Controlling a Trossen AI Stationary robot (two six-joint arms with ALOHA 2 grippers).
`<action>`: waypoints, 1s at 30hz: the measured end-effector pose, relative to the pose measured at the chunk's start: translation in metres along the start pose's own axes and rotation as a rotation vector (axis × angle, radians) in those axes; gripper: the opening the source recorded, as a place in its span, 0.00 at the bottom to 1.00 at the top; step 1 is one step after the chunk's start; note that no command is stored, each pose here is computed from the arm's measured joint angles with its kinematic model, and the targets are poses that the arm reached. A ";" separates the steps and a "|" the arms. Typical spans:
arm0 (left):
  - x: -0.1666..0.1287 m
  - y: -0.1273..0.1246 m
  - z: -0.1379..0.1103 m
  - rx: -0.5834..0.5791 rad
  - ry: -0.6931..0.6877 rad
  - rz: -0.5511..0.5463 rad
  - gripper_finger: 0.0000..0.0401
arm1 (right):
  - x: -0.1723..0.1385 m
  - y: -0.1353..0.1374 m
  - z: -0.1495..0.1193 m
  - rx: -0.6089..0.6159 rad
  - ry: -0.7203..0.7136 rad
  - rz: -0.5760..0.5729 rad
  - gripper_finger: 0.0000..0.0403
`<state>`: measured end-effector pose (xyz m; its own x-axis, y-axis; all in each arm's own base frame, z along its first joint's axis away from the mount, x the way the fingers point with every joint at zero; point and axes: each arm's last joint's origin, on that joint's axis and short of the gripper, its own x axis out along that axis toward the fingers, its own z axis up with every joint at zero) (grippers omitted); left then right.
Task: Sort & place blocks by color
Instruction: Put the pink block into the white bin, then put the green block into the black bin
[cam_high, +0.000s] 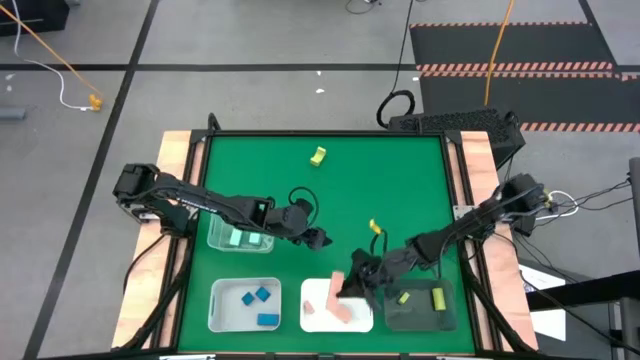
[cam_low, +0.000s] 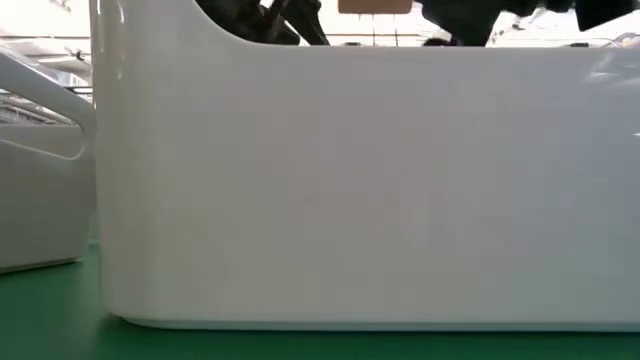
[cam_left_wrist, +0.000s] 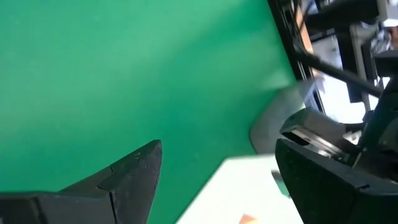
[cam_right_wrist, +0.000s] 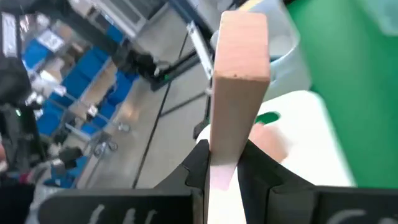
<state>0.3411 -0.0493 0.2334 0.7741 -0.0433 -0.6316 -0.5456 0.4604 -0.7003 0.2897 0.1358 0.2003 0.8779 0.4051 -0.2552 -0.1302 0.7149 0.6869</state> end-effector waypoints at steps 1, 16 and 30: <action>0.000 -0.001 -0.004 0.007 0.009 -0.004 0.78 | 0.007 0.003 -0.002 -0.010 0.016 -0.003 0.09; -0.002 -0.003 -0.025 0.056 0.057 0.036 0.78 | 0.033 0.007 -0.012 -0.068 0.135 -0.051 0.25; -0.001 0.005 -0.008 0.008 -0.031 0.094 0.78 | 0.013 0.013 0.010 -0.250 0.178 -0.001 0.45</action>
<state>0.3351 -0.0539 0.2277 0.7294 0.0278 -0.6836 -0.6136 0.4685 -0.6356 0.3045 0.1447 0.2130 0.7867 0.4817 -0.3860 -0.2577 0.8245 0.5038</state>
